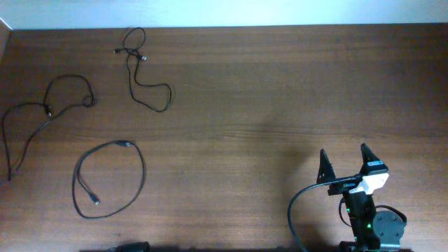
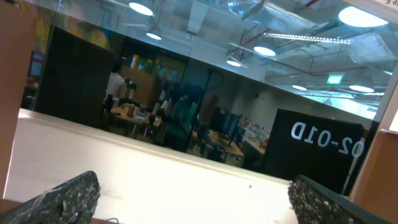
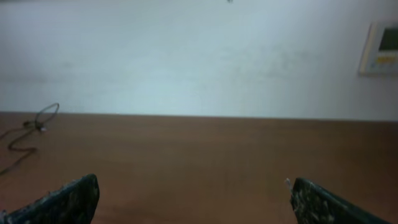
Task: Untangle cables
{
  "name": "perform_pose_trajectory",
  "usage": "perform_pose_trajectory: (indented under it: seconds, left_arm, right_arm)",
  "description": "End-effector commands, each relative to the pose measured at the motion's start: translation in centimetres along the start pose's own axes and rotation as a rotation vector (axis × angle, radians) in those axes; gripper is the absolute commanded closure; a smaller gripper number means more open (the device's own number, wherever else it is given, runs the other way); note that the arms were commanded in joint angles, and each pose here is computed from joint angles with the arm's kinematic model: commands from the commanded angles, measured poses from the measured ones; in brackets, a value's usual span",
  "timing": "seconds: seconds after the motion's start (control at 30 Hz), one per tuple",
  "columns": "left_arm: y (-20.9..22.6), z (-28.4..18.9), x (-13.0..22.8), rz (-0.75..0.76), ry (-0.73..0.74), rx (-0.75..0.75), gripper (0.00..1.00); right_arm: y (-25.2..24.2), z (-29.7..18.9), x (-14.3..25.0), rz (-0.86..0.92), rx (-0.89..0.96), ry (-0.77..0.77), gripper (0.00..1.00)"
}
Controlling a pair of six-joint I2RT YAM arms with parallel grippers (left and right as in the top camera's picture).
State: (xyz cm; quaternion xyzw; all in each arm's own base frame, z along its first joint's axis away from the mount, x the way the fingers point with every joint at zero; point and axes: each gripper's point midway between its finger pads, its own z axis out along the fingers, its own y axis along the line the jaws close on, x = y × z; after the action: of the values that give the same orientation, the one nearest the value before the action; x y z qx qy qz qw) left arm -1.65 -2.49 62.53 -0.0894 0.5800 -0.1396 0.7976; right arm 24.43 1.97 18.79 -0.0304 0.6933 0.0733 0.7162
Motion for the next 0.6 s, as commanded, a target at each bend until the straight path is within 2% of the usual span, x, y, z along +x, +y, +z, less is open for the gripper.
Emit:
perform_pose_trajectory:
  seconds: [0.0, 0.17, 0.57]
  left_arm:
    - [-0.2, 0.1, 0.1, 0.004, 0.006, 0.010, 0.01]
    - [-0.2, 0.1, 0.1, 0.004, 0.006, 0.010, 0.01]
    - [-0.2, 0.1, 0.1, 0.004, 0.006, 0.010, 0.01]
  right_arm:
    - [-0.6, 0.0, 0.5, -0.006, 0.035, 0.003, 0.02]
    - [-1.3, -0.1, 2.8, 0.011, 0.072, 0.097, 0.02]
    - [-1.3, -0.1, 2.8, -0.014, 0.070, 0.096, 0.02]
